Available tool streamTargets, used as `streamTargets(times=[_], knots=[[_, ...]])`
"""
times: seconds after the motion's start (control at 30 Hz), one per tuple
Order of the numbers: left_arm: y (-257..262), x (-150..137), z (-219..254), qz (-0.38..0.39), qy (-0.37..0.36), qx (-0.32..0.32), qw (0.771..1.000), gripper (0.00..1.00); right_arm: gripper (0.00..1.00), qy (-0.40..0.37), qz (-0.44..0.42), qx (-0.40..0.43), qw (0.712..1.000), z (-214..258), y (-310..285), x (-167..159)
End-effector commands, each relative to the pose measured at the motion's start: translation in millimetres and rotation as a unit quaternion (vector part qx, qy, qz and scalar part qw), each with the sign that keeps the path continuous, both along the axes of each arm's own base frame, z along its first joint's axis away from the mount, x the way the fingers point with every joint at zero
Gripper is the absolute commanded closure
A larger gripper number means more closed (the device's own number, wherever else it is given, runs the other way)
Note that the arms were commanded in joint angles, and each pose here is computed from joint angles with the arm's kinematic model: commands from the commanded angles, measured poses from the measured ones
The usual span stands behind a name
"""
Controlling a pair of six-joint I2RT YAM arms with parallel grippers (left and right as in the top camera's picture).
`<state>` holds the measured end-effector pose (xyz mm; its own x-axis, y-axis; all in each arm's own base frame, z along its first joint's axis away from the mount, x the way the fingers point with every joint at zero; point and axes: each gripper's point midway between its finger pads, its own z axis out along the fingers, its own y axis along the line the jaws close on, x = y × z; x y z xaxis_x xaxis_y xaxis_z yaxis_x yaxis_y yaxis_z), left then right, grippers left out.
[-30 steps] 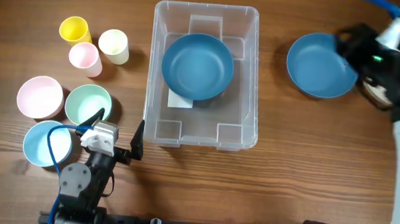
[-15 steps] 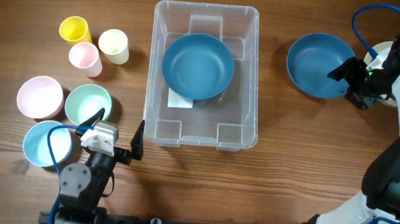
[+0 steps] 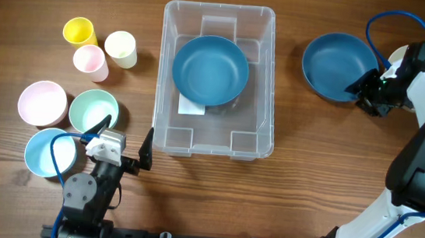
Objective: Pack container
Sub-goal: 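Grasp the second dark-blue bowl rim with the right gripper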
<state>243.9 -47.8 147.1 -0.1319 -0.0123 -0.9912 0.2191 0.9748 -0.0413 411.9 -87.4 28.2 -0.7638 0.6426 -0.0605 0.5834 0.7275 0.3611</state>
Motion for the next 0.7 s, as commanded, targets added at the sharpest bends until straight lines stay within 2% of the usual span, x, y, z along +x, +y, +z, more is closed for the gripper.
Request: streamTargets(times=[0.0, 0.1, 0.2, 0.23, 0.37, 0.47, 0.57, 0.67], knots=[[-3.2, -0.7, -3.6, -0.008, 0.004, -0.003, 1.0, 0.0, 0.6, 0.006, -0.008, -0.003, 1.0, -10.7, -1.1, -2.4], [-3.2, -0.7, -3.6, -0.008, 0.004, -0.003, 1.0, 0.0, 0.61, 0.012, -0.019, -0.014, 1.0, -18.6, -4.6, -6.0], [-3.2, -0.7, -3.6, -0.008, 0.004, -0.003, 1.0, 0.0, 0.83, 0.015, -0.025, -0.013, 0.999, -23.4, -4.2, -8.5], [-3.2, -0.7, -3.6, -0.008, 0.004, -0.003, 1.0, 0.0, 0.96, 0.015, -0.024, -0.013, 1.0, -23.9, -4.0, -9.1], [-3.2, -0.7, -3.6, -0.008, 0.004, -0.003, 1.0, 0.0, 0.96, 0.014, -0.022, -0.014, 1.0, -18.6, -3.4, -10.8], [-3.2, -0.7, -3.6, -0.008, 0.004, -0.003, 1.0, 0.0, 0.96, -0.011, -0.013, -0.024, 1.0, 7.2, -3.9, -9.2], [-3.2, -0.7, -3.6, -0.008, 0.004, -0.003, 1.0, 0.0, 0.96, -0.059, -0.013, -0.041, 0.997, 53.9, -4.3, -7.8], [-3.2, -0.7, -3.6, -0.008, 0.004, -0.003, 1.0, 0.0, 0.95, -0.135, -0.006, -0.05, 0.989, 120.0, 4.3, -10.1]])
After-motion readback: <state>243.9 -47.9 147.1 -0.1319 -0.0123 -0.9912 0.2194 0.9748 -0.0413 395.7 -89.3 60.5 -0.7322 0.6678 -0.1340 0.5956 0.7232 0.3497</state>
